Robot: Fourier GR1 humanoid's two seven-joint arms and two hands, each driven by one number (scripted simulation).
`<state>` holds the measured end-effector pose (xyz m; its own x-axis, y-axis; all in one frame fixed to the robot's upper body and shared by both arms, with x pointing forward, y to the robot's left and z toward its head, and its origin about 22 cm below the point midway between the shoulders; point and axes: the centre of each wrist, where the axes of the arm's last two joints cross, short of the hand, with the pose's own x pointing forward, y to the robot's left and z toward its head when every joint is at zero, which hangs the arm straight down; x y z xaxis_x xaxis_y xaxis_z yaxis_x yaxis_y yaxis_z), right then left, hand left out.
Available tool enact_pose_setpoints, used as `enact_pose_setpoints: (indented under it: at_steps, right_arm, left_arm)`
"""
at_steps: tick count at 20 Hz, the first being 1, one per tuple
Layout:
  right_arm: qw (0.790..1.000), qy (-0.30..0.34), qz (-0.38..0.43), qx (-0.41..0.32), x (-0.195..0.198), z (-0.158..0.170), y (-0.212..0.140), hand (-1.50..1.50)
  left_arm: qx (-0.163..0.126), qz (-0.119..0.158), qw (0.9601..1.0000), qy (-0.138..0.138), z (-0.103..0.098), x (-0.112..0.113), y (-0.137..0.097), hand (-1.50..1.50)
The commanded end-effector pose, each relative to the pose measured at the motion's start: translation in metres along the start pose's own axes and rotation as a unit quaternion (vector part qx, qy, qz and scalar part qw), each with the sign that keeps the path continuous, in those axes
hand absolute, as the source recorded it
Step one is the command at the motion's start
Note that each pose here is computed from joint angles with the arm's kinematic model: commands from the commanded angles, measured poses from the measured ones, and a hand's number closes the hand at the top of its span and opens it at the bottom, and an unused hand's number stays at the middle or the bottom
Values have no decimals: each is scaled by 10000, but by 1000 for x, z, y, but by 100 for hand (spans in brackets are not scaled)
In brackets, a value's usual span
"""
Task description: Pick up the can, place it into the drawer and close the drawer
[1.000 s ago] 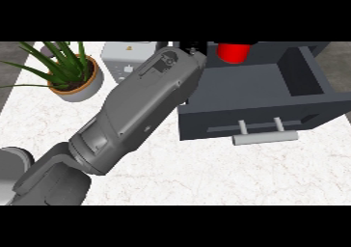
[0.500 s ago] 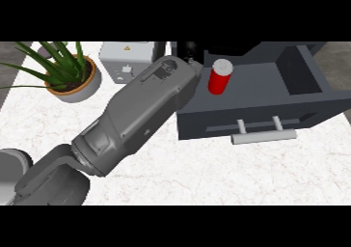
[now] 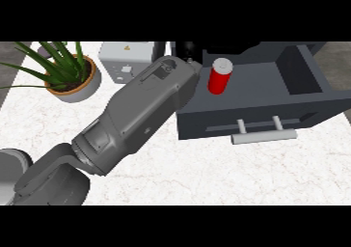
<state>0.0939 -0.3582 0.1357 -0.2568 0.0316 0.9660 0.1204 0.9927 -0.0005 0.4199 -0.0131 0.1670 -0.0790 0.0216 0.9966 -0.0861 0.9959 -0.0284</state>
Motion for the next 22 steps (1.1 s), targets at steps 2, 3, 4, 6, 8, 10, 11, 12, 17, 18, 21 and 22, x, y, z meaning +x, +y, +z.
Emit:
enact_pose_setpoints:
  at_steps: [2, 3, 4, 6, 8, 10, 11, 12, 17, 18, 21, 22]
  right_arm:
    - [9945, -597, 842, 168, 20, -4, 5, -150]
    - [9905, -701, 1157, 234, 23, -5, 1, -150]
    - [9859, -830, 1421, 298, 31, -7, 12, -150]
    - [9830, -922, 1483, 559, 25, -4, 14, -150]
    - [9786, -1136, 1563, 703, 30, -24, 15, -150]
    - [9709, -1236, 1916, 729, 36, -20, 21, -150]
    - [9704, -1367, 1864, 698, 35, -24, 29, -150]
    - [9665, -1359, 2065, 689, 37, -28, 36, -150]
    - [9446, -1500, 2769, 922, 38, -50, 58, -150]
    - [9464, -1429, 2770, 850, 30, -50, 55, -150]
    - [9353, -1413, 3095, 976, 26, -63, 82, -150]
    - [9305, -1370, 3217, 1095, 15, -74, 83, -150]
  left_arm:
    - [-19, 134, 9999, -102, 0, -1, 0, -150]
    - [-30, 153, 9998, -79, 5, -6, 0, -150]
    - [-111, 258, 9995, -130, 0, 6, -2, -150]
    - [-38, 231, 9994, -267, 4, -3, -1, -150]
    - [-118, 341, 9986, -380, 7, 8, -8, -150]
    - [-138, 370, 9983, -434, 6, 8, -7, -150]
    - [-48, 350, 9983, -466, 7, 15, -11, -150]
    - [-180, 389, 9979, -488, 0, 18, -8, -150]
    - [-142, 429, 9979, -473, 8, 24, -16, -150]
    - [-179, 431, 9979, -441, 4, 15, -9, -150]
    - [-148, 478, 9976, -484, 11, 24, -17, -150]
    - [-134, 542, 9976, -402, 8, 19, -12, -150]
